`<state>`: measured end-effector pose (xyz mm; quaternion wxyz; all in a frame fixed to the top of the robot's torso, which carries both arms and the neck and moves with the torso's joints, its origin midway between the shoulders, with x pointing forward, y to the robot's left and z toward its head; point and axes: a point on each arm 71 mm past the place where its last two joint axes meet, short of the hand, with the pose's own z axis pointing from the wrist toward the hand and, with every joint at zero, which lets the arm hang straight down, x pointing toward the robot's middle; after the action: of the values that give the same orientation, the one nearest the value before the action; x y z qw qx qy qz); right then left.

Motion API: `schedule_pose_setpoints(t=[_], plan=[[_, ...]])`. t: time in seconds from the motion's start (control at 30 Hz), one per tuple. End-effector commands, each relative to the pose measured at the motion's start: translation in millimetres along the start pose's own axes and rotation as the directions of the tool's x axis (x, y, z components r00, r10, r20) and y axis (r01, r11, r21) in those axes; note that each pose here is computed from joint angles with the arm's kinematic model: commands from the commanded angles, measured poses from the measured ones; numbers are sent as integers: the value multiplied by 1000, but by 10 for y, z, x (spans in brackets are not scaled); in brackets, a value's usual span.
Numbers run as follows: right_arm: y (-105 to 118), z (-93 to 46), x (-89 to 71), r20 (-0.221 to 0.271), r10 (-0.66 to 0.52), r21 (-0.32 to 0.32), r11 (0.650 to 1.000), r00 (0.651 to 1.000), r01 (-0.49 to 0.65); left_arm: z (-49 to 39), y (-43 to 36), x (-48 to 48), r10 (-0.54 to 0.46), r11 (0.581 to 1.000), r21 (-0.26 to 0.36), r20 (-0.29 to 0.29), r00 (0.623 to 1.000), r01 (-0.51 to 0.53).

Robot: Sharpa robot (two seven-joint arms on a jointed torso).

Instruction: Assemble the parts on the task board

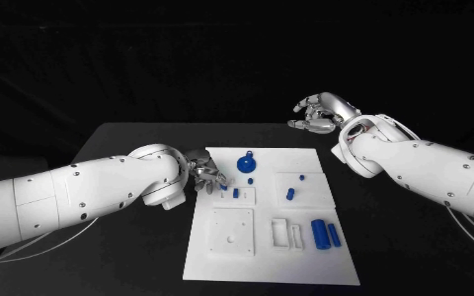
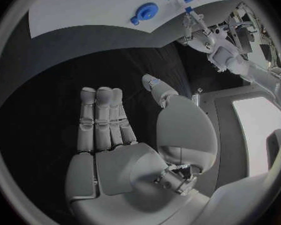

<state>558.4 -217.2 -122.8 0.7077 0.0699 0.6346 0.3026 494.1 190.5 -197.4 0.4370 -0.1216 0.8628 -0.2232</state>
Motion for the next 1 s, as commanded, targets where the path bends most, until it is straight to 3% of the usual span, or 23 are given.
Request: schedule_pose_setpoints(t=[0.03, 0.27, 1.0], plan=[[7, -1, 11, -10, -1, -6, 1000, 1000, 1, -6, -9, 14, 32, 1000, -1, 14, 999, -32], [11, 1, 17, -11, 0, -7, 1000, 1000, 0, 21, 56, 138, 59, 998, -15, -16, 998, -59], [12, 1, 39, -15, 13, -12, 1000, 1000, -13, 53, 93, 152, 75, 996, -34, -46, 996, -77]])
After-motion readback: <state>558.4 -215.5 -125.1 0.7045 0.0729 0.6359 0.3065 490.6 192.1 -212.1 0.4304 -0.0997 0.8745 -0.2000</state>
